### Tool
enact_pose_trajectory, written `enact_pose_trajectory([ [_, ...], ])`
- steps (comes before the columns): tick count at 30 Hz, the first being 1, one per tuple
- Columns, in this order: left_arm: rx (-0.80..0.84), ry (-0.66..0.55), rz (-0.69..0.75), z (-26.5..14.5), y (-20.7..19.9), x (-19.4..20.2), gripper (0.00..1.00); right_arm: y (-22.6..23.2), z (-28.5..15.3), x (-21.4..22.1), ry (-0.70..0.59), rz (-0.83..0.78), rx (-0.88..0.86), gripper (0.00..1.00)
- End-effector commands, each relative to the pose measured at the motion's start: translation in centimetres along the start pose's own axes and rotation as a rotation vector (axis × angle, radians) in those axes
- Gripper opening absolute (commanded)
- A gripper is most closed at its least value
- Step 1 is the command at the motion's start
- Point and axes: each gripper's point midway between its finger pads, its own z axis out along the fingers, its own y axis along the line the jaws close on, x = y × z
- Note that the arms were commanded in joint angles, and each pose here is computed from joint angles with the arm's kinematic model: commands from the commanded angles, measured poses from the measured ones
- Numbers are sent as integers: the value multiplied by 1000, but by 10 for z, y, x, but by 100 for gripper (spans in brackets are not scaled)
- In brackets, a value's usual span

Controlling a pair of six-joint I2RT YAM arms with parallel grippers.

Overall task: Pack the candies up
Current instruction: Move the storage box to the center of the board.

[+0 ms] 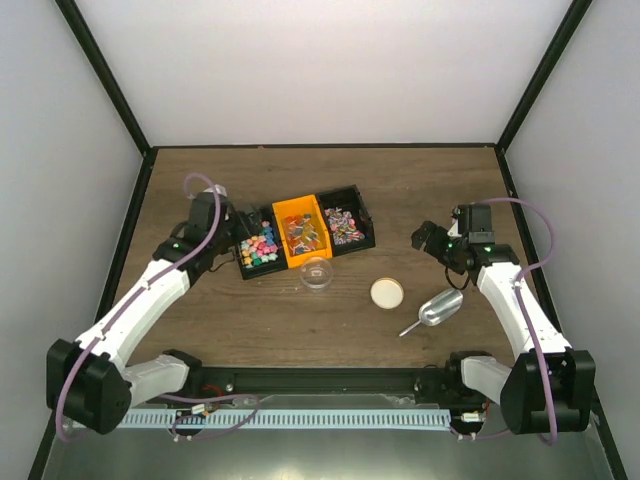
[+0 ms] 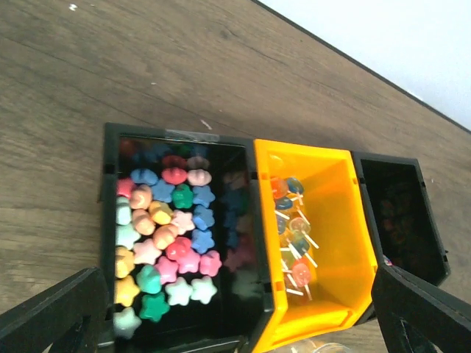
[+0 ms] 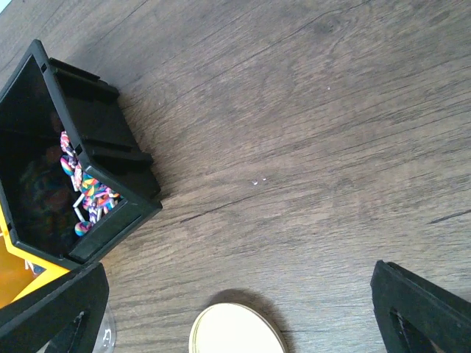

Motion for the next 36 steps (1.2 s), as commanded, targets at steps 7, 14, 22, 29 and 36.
enact_pose_trajectory([
  [7, -148, 49, 81, 16, -22, 16, 100, -8, -9, -10, -37, -19, 60, 100],
  [14, -231, 118, 178, 39, -31, 36, 100, -26, -7, -7, -23, -36, 155, 91],
  [22, -298, 225, 272, 72, -34, 64, 97, -25, -4, -10, -28, -59, 156, 57],
  [29, -358, 253, 321, 94, -31, 69, 84, -25, 0, -12, -18, -70, 162, 55],
  [36, -360, 289, 390, 118, -37, 71, 50, -26, 5, -10, -2, -69, 162, 54],
])
